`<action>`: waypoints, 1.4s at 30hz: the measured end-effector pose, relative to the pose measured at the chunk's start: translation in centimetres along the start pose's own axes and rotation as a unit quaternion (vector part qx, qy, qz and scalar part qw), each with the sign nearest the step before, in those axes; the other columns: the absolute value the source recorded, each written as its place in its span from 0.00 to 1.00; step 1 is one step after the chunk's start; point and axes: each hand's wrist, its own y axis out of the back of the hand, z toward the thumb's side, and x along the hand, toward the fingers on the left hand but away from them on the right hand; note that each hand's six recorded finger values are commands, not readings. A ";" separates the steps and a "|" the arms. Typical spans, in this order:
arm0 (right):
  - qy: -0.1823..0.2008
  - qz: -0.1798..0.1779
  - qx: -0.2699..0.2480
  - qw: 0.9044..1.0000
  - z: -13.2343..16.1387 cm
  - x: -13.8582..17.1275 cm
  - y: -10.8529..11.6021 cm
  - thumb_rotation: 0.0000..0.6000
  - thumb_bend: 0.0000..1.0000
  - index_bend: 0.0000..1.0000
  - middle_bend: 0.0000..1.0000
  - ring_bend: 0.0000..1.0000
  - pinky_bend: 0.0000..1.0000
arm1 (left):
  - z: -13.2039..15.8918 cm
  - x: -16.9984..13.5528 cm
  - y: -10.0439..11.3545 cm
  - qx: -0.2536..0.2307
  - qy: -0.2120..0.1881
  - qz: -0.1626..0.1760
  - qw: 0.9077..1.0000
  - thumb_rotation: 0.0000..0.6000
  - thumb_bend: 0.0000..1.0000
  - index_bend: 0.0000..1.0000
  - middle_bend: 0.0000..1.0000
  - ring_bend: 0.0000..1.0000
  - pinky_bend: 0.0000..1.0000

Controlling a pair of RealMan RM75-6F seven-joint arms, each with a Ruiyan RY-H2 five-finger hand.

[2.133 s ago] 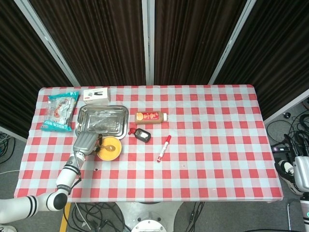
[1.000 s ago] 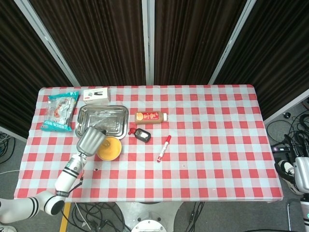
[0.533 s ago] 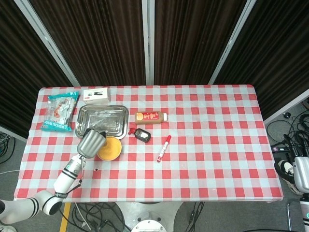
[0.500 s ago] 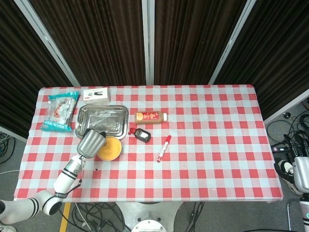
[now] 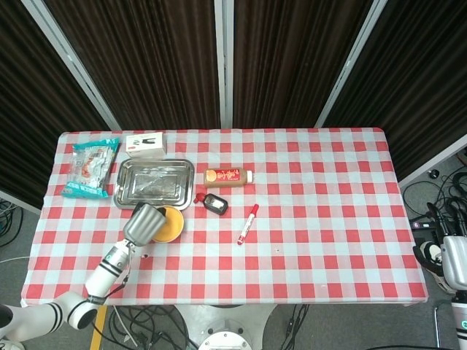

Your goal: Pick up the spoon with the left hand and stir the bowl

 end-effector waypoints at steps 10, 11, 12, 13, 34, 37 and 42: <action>-0.003 -0.003 -0.001 1.000 -0.3 0.2 0.2 1.00 0.19 0.06 0.23 0.02 0.06 | -0.4 0.7 -0.1 -0.110 0.018 -0.039 0.993 1.00 0.42 0.69 0.95 0.96 1.00; -0.003 -0.003 -0.001 1.000 -0.3 0.2 0.2 1.00 0.19 0.06 0.23 0.02 0.06 | -0.7 0.7 -0.1 -0.122 0.023 -0.042 0.991 1.00 0.42 0.69 0.95 0.96 1.00; -0.003 -0.003 -0.001 1.000 -0.3 0.2 0.1 1.00 0.19 0.06 0.23 0.02 0.06 | -1.0 0.8 -0.1 -0.137 0.029 -0.047 0.989 1.00 0.42 0.69 0.95 0.96 1.00; -0.003 -0.003 -0.001 1.000 -0.3 0.2 0.1 1.00 0.19 0.06 0.23 0.02 0.06 | -1.2 0.8 -0.1 -0.147 0.032 -0.050 0.987 1.00 0.42 0.69 0.95 0.96 1.00; -0.003 -0.004 -0.001 1.000 -0.2 0.4 0.3 1.00 0.19 0.06 0.23 0.02 0.06 | -2.3 0.4 0.0 0.003 0.034 0.005 0.999 1.00 0.42 0.69 0.95 0.96 1.00; -0.003 -0.005 0.000 1.000 -0.2 0.5 0.4 1.00 0.19 0.06 0.23 0.02 0.06 | -2.1 0.6 -0.1 0.024 0.031 0.012 0.999 1.00 0.42 0.69 0.95 0.96 1.00; -0.005 -0.005 0.000 1.000 -0.3 0.4 0.4 1.00 0.20 0.06 0.23 0.02 0.07 | -1.2 0.4 -0.2 0.054 0.020 0.028 0.998 1.00 0.42 0.70 0.95 0.96 1.00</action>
